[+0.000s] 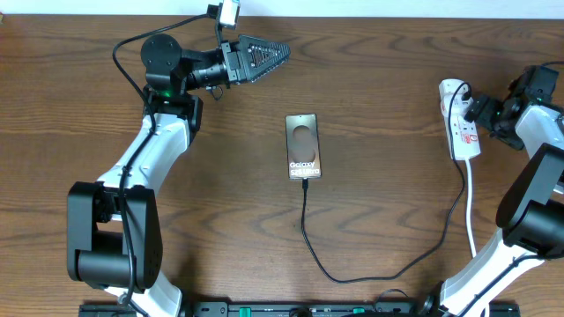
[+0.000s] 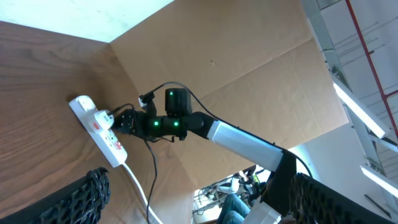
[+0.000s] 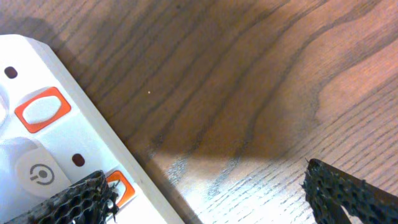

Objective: Plug charger to phone and switch on socket

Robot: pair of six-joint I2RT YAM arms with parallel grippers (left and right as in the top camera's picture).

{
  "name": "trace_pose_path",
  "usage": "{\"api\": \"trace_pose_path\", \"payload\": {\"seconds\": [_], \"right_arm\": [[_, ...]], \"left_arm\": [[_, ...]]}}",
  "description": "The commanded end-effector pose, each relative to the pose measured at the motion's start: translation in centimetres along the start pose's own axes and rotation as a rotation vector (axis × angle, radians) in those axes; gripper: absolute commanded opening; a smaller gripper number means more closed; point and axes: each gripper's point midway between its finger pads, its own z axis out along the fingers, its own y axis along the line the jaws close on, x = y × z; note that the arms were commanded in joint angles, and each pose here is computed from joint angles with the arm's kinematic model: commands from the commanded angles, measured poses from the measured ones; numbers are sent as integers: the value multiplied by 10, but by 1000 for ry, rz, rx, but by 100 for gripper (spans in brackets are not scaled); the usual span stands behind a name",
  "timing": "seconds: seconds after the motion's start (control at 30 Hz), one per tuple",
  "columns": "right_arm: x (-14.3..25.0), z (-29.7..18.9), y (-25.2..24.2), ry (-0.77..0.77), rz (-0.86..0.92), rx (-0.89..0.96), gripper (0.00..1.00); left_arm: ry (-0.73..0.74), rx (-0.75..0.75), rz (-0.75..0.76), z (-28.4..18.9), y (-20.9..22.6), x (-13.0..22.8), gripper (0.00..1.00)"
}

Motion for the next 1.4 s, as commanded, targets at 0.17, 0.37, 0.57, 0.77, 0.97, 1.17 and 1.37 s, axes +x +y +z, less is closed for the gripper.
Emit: {"api": "trace_pose_path", "payload": {"seconds": [0.17, 0.37, 0.57, 0.77, 0.97, 1.17, 1.37], "right_arm": [[95, 21, 78, 282, -124, -216, 99], [99, 21, 79, 290, -129, -215, 99], [98, 22, 68, 288, -136, -152, 99], [69, -5, 44, 231, -178, 7, 99], [31, -50, 35, 122, -259, 73, 99], [31, -59, 29, 124, -294, 94, 99], [37, -60, 27, 147, -296, 98, 99]], "left_arm": [[-10, 7, 39, -1, -11, -5, 93], [-10, 7, 39, -1, -11, -5, 93], [-10, 7, 39, -1, -11, -5, 93], [-10, 7, 39, -1, -11, -5, 93], [-10, 7, 39, -1, -11, -5, 93], [-10, 7, 39, -1, -11, -5, 93], [-10, 7, 39, -1, -11, -5, 93]]}}
